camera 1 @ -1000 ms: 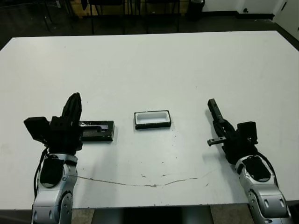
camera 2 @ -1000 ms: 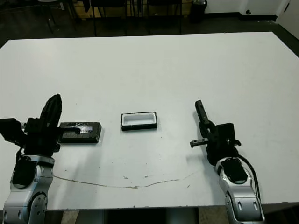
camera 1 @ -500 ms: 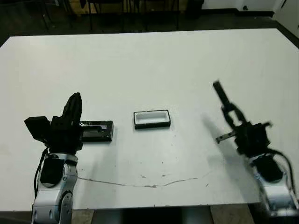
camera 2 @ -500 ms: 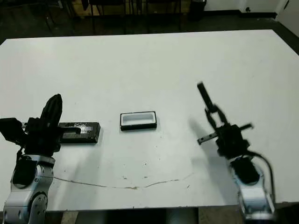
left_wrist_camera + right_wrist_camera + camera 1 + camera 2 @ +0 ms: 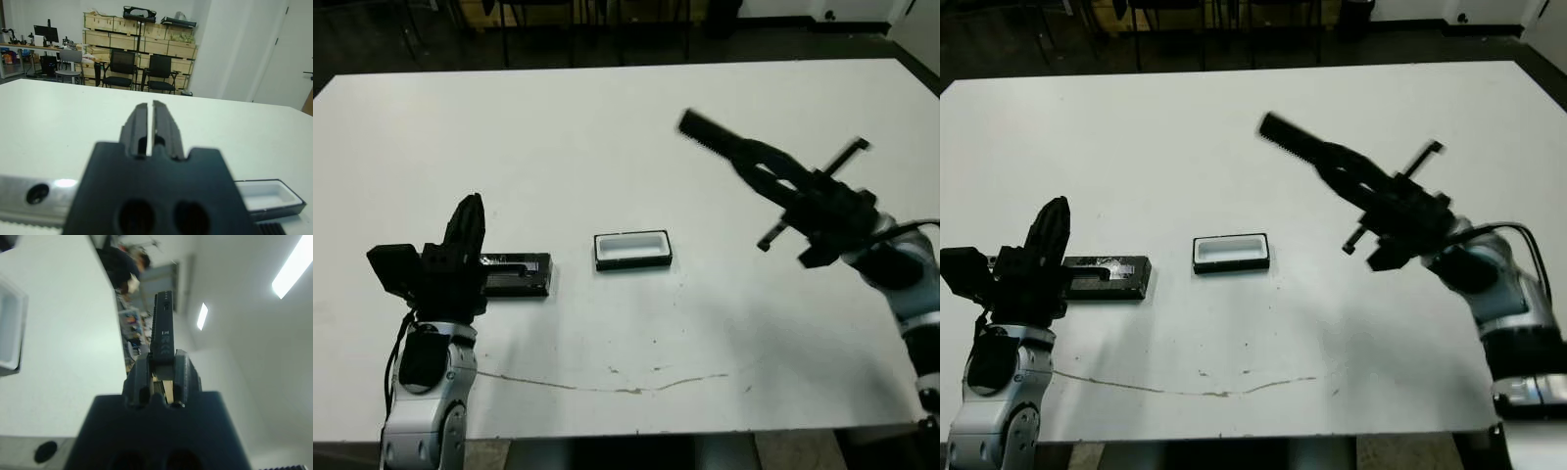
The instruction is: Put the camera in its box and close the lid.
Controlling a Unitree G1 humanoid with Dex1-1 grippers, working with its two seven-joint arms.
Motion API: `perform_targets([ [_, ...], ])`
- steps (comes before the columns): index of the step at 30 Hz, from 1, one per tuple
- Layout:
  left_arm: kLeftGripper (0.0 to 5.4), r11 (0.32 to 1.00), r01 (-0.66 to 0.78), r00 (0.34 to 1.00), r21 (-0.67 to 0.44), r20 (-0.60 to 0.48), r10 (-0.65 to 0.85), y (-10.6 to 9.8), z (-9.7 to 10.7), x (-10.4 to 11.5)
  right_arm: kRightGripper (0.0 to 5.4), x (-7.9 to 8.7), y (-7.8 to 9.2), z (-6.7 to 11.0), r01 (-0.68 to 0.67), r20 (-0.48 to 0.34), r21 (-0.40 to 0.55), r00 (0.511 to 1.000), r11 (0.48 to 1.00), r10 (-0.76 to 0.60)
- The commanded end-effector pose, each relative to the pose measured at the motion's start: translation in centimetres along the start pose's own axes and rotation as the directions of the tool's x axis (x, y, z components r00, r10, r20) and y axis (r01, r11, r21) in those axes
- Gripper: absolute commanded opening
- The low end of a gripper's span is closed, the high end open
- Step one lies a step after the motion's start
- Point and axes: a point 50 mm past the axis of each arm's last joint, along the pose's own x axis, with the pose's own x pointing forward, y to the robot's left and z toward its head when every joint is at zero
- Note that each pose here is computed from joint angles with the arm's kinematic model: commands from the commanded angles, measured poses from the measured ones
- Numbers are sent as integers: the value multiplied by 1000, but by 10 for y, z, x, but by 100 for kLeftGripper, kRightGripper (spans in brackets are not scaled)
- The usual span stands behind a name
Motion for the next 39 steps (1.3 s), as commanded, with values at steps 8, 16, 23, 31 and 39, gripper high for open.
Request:
perform_targets([
  [8, 0, 1000, -16, 1000, 13, -15, 17, 2, -3, -1, 0, 25, -14, -6, -168, 144, -298, 965, 940, 218],
  [16, 0, 999, -31, 999, 13, -16, 31, -1, -5, -3, 0, 33, -14, -14, -201, 160, -434, 942, 878, 295],
  [23, 0, 999, -39, 999, 16, -10, 39, -3, -5, -4, 0, 31, -8, -25, -210, 155, -510, 931, 834, 330],
  [31, 0, 999, -50, 999, 16, -8, 50, -4, -6, -6, 0, 28, 5, -35, -289, 138, -569, 889, 770, 436],
  [39, 0, 999, -50, 999, 13, -10, 50, -6, -7, -7, 0, 24, 16, -36, -305, 161, -608, 857, 733, 490],
])
